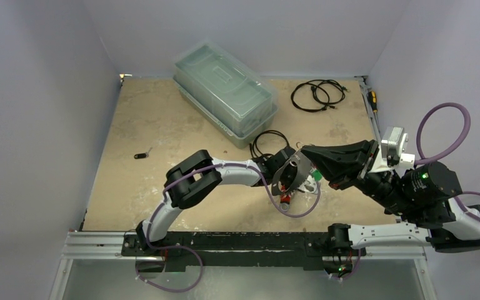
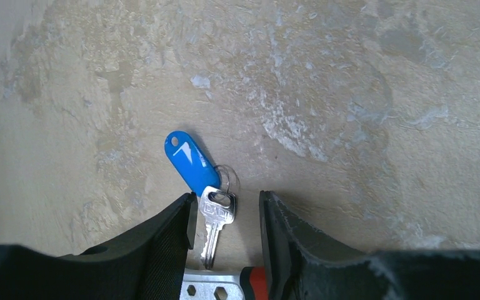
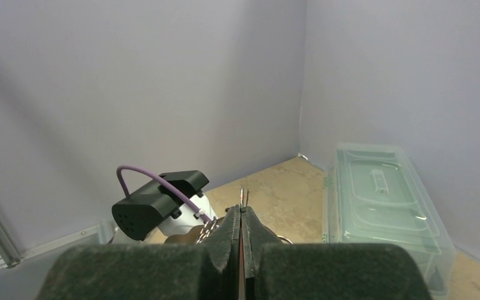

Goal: Put the keys on the keyring

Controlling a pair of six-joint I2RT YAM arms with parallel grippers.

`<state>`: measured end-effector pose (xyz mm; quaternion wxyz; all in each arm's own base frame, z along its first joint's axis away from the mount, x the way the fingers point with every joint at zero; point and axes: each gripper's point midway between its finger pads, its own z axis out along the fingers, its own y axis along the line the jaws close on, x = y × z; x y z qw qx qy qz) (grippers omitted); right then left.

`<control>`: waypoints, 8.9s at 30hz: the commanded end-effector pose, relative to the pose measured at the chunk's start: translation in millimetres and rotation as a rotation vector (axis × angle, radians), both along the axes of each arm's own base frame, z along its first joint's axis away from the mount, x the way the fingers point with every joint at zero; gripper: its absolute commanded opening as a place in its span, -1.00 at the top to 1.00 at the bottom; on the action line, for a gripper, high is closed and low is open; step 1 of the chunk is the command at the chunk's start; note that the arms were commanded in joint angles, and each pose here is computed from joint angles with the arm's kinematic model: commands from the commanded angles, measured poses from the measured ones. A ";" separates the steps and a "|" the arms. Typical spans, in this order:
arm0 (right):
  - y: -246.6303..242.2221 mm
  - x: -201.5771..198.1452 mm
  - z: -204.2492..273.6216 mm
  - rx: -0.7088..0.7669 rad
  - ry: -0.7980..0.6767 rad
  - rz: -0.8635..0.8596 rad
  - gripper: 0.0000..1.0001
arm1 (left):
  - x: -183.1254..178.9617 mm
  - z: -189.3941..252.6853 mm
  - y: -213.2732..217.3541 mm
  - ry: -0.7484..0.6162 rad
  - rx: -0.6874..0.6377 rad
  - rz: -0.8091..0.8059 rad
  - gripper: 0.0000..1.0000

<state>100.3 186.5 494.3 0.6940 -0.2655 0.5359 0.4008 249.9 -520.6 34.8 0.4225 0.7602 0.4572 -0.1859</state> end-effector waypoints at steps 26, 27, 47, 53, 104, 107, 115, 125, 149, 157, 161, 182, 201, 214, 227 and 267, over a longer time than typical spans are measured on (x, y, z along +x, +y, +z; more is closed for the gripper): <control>-3.8 -0.8 15.4 0.062 -0.005 0.002 1.00 | 13.2 -40.2 -5.6 -0.122 0.112 0.003 0.79; -3.3 -0.6 15.1 0.061 -0.004 0.002 1.00 | 12.8 -41.3 -5.5 -0.117 0.117 0.003 0.86; -9.8 -0.2 18.7 0.074 -0.012 -0.005 1.00 | -25.7 36.3 -9.4 0.132 -0.154 -0.015 1.00; -9.8 0.0 20.0 0.076 -0.019 -0.006 1.00 | -37.5 69.2 -4.9 0.200 -0.266 -0.025 1.00; 2.1 -13.6 76.5 0.237 -0.152 0.057 1.00 | -63.9 81.7 146.3 0.269 -0.275 0.356 1.00; 0.1 -13.5 77.6 0.240 -0.152 0.055 1.00 | -64.6 73.5 151.6 0.278 -0.263 0.378 1.00; 2.0 -8.8 64.0 0.210 -0.132 0.033 1.00 | -60.8 64.0 168.6 0.280 -0.212 0.463 1.00; -7.1 5.7 14.2 0.165 -0.128 -0.063 1.00 | -59.0 121.6 192.1 0.277 -0.290 0.568 1.00; 76.3 18.0 -117.7 -0.126 -0.170 -0.089 1.00 | -69.3 223.7 290.3 -0.175 -0.366 0.493 1.00; 104.0 4.1 -151.5 -0.225 -0.315 0.007 1.00 | -93.9 228.3 286.4 -0.154 -0.445 0.359 1.00; 106.6 -3.9 -165.6 -0.231 -0.407 0.044 1.00 | -113.5 227.0 280.3 -0.102 -0.487 0.258 1.00; 101.4 -45.7 -156.3 -0.052 -0.570 0.220 1.00 | -161.9 239.0 258.2 0.101 -0.600 -0.112 1.00; 91.1 -59.5 -139.2 0.119 -0.560 0.309 1.00 | -171.7 265.4 255.2 0.138 -0.723 -0.169 1.00; 88.8 -61.1 -131.3 0.222 -0.539 0.415 1.00 | -170.6 278.1 255.7 0.144 -0.783 -0.167 1.00; 98.2 -57.6 -131.1 0.243 -0.509 0.429 1.00 | -171.4 276.6 256.4 0.151 -0.782 -0.168 1.00; 105.6 -32.6 -141.0 0.316 -0.414 0.405 1.00 | -179.0 283.2 260.4 0.136 -0.813 -0.202 1.00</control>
